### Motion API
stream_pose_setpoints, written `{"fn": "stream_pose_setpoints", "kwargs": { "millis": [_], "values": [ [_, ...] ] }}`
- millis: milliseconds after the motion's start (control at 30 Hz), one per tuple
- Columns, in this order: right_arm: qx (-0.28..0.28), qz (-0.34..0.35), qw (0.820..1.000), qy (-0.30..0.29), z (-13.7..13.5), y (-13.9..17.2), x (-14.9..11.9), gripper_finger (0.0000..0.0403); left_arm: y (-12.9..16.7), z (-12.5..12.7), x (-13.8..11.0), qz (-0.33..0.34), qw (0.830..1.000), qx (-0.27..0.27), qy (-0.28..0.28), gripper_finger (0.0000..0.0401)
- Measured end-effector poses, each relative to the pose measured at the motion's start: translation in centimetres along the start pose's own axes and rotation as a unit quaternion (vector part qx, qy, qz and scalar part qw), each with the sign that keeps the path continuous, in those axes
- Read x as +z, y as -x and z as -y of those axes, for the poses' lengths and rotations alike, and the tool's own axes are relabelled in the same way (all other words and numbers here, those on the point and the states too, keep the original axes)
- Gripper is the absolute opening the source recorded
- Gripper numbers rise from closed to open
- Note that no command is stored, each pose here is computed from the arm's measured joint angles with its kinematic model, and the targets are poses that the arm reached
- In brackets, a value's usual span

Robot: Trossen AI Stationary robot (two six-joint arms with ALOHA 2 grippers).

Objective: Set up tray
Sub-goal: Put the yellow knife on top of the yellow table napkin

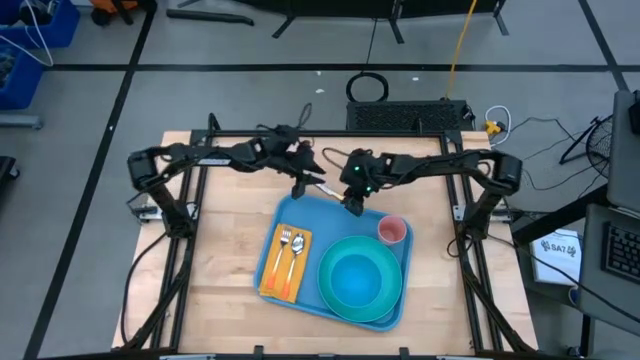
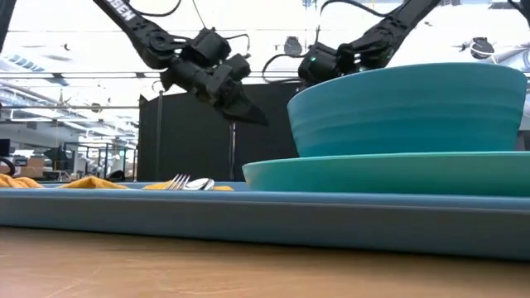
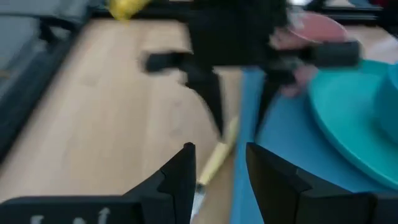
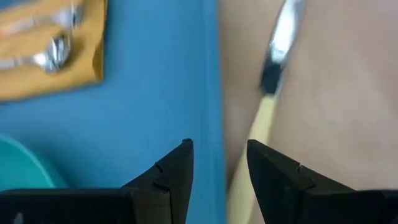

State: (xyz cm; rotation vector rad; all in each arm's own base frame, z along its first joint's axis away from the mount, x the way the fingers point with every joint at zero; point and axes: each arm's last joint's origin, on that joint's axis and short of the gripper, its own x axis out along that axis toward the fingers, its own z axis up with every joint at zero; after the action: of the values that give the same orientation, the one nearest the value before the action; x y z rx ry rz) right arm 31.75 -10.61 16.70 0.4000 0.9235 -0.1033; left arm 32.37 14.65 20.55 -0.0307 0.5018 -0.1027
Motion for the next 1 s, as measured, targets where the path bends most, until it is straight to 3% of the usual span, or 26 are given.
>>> {"fn": "stream_pose_setpoints", "kwargs": {
  "millis": [300,433,567,800,1000],
  "values": [
    [-0.006,-0.069,0.997,0.025,-0.9,-3.5,1.0,0.0141,2.3,1.4,-0.5,0.024,0.998,0.061,-0.010,0.0145],
    [-0.008,-0.098,0.995,0.026,-0.5,-4.5,0.8,0.0141,2.2,1.5,-0.8,0.016,0.998,0.058,0.004,0.0145],
    [-0.011,-0.112,0.993,0.022,-0.4,-3.7,1.2,0.0141,2.1,1.7,-0.8,0.014,0.998,0.055,-0.002,0.0145],
    [-0.031,-0.033,0.997,0.058,-2.1,0.2,3.5,0.0141,2.2,1.4,-0.9,0.012,0.998,0.059,-0.006,0.0145],
    [-0.052,-0.036,0.997,0.042,-0.6,0.8,3.5,0.0141,2.2,1.4,-0.9,0.012,0.998,0.058,-0.003,0.0145]
  ]
}}
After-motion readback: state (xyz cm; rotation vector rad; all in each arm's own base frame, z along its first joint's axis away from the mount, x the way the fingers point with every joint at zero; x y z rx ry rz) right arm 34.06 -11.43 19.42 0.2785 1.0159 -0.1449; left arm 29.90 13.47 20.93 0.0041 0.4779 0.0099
